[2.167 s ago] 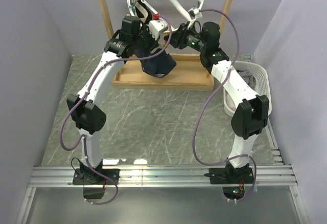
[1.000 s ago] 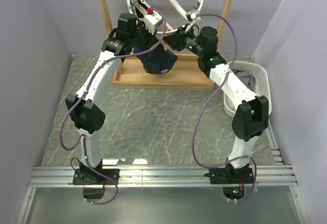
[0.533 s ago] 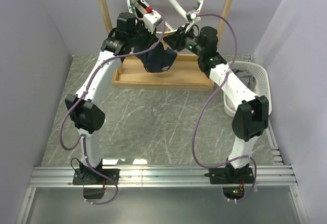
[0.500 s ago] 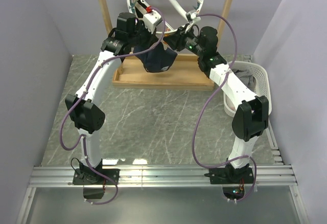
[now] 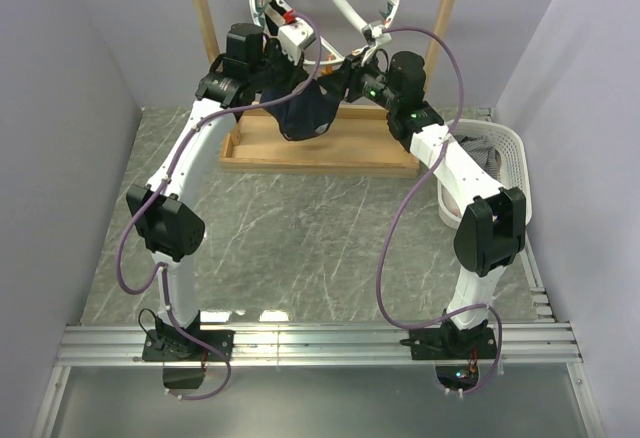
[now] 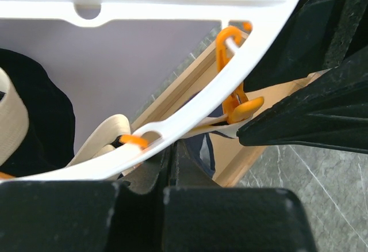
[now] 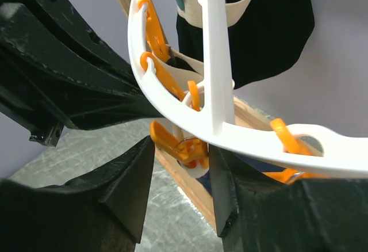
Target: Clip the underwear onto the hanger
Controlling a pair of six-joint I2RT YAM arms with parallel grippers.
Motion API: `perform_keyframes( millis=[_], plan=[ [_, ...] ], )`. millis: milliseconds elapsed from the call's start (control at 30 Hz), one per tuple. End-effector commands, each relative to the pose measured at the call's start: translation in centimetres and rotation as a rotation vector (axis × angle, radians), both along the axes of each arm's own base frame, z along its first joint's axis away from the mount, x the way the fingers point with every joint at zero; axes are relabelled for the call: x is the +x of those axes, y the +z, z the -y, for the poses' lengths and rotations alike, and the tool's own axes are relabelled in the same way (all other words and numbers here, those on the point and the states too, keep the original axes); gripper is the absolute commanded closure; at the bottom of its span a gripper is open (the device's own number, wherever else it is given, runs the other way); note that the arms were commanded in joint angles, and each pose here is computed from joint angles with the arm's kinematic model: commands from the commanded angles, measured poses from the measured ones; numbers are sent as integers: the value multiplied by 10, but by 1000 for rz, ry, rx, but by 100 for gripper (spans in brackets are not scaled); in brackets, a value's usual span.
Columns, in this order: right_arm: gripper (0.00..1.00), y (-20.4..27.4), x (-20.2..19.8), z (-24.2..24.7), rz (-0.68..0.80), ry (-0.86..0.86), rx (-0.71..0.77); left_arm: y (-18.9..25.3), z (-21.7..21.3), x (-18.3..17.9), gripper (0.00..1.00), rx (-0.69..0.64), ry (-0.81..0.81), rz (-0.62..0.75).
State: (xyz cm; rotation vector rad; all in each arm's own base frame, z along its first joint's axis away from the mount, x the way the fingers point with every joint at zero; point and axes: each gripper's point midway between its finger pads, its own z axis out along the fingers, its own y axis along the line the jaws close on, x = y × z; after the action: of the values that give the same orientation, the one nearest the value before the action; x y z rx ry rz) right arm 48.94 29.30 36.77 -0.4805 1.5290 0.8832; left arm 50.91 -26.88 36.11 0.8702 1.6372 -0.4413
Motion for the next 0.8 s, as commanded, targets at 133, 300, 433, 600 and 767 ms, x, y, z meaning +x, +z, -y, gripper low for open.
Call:
perform_keyframes(
  millis=[133, 300, 433, 600, 767],
  plan=[
    [49, 28, -9, -1, 41, 20, 28, 57, -6, -14, 100, -70, -11, 116],
    [43, 32, -10, 0, 38, 18, 41, 58, -6, -15, 100, -74, -16, 121],
    [24, 39, -13, 5, 38, 15, 55, 57, -5, -17, 100, -74, -23, 120],
    [16, 48, -22, 14, 29, 24, 67, 55, -6, -20, 100, -71, -34, 130],
    [12, 48, -38, 16, -3, 75, 56, 46, -5, -22, 100, -67, -44, 111]
  ],
)
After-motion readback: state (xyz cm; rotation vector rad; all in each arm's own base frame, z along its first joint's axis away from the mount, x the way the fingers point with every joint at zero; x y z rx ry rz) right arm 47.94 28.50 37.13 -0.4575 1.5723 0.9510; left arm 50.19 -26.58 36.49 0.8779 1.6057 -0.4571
